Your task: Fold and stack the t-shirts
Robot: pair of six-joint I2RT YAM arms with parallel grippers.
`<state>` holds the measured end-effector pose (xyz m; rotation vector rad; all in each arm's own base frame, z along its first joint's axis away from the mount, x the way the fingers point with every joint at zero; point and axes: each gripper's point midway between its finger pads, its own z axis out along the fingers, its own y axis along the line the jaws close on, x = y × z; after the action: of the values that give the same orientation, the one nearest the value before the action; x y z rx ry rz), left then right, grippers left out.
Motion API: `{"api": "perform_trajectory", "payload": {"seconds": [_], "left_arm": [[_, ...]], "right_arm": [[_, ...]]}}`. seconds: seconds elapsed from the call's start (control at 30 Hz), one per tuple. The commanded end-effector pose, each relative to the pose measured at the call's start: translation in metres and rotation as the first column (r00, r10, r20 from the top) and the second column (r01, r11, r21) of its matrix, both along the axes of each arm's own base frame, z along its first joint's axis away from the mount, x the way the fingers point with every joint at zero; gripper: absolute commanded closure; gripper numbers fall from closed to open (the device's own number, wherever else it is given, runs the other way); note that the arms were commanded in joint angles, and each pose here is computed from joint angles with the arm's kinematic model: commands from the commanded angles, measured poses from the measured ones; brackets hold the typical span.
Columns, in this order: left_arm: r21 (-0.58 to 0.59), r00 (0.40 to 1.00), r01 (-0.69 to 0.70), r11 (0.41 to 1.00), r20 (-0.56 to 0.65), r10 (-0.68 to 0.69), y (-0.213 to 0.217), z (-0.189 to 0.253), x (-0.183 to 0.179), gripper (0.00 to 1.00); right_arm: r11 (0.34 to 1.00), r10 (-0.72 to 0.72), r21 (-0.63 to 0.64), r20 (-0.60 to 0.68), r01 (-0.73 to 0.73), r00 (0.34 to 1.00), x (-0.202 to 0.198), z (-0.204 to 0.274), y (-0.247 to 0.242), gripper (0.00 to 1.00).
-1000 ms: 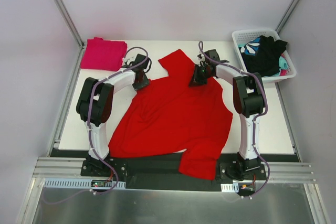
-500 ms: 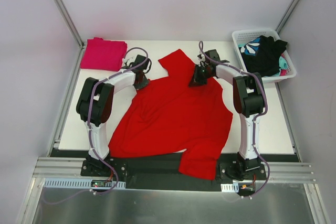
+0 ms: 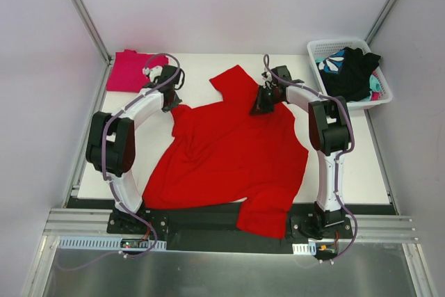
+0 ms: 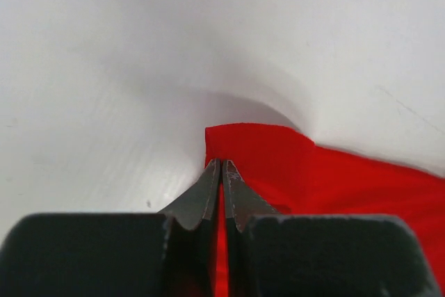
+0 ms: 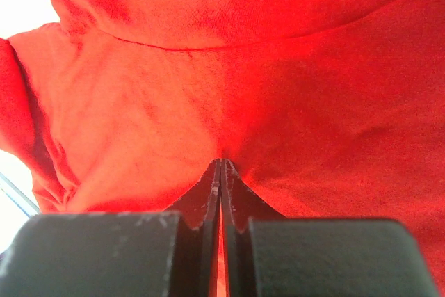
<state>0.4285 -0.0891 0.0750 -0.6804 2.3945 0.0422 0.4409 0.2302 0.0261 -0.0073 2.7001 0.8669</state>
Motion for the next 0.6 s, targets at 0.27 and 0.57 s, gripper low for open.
{"api": "perform_trajectory", "payload": {"seconds": [0.27, 0.57], "left_arm": [[0.113, 0.993, -0.113, 0.987, -0.031, 0.118, 0.073, 0.008, -0.011, 1.00], [0.070, 0.967, -0.245, 0.967, -0.061, 0.249, 0.136, -0.005, 0.004, 1.00]], "right_arm": [[1.000, -0.006, 0.019, 0.020, 0.006, 1.000, 0.012, 0.002, -0.002, 0.99], [0.999, -0.031, 0.021, 0.003, 0.031, 1.000, 0.017, -0.004, -0.011, 0.99]]}}
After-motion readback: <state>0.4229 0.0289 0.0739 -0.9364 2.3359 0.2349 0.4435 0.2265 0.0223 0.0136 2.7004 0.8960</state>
